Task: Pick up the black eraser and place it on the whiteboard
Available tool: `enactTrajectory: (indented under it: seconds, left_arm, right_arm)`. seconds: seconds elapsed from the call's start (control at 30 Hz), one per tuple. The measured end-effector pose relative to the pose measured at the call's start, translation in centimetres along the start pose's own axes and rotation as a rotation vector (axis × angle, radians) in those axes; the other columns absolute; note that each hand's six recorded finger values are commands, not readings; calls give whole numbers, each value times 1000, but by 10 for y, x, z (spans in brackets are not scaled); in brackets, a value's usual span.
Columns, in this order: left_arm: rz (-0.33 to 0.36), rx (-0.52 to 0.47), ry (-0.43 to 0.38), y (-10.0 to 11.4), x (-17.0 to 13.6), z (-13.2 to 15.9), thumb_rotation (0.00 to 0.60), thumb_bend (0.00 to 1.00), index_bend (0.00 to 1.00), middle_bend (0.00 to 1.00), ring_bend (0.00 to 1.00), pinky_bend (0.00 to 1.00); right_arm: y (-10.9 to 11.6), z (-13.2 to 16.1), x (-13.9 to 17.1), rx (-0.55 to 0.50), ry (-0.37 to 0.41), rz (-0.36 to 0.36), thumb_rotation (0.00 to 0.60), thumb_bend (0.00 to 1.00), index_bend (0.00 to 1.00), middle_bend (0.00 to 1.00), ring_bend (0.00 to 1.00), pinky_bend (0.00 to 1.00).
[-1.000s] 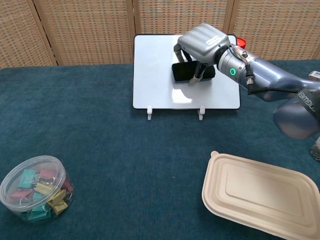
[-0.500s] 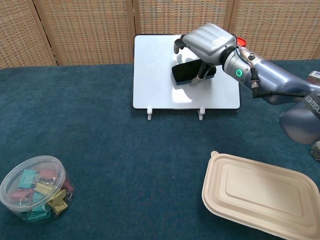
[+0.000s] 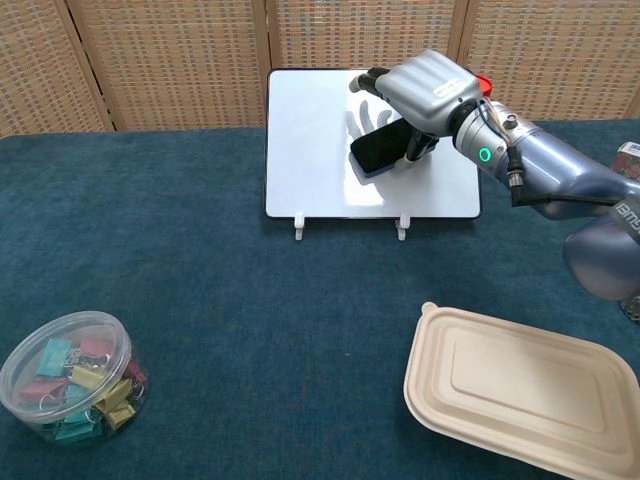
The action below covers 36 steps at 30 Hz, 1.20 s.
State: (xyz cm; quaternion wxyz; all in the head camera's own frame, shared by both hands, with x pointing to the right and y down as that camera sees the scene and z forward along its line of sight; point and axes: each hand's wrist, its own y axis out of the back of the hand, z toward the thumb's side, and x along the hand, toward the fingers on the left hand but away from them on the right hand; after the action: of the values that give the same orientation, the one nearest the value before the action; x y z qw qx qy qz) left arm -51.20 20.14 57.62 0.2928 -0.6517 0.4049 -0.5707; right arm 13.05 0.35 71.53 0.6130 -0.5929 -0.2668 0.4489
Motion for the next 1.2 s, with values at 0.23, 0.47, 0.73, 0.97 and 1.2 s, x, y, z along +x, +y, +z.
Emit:
enactTrajectory:
  seconds: [0.23, 0.47, 0.73, 0.97, 1.2]
  left_arm:
    - [6, 0, -5, 1, -1, 1, 600, 0, 0, 0, 0, 0]
    - [5, 0, -7, 1, -2, 2, 600, 0, 0, 0, 0, 0]
    - [4, 2, -12, 1, -3, 3, 600, 0, 0, 0, 0, 0]
    - [8, -1, -19, 2, -5, 4, 600, 0, 0, 0, 0, 0]
    - [10, -11, -29, 4, -7, 5, 600, 0, 0, 0, 0, 0]
  right_arm:
    - [-3, -3, 1, -2, -20, 18, 600, 0, 86, 82, 142, 444]
    - [-6, -4, 4, -7, -32, 34, 600, 0, 68, 0, 0, 239]
    - [-4, -6, 10, 2, -42, 16, 600, 0, 66, 0, 0, 181]
    - [0, -11, 17, 3, -58, -8, 600, 0, 51, 0, 0, 179]
    - [16, -26, 40, -34, -79, -92, 600, 0, 47, 0, 0, 152]
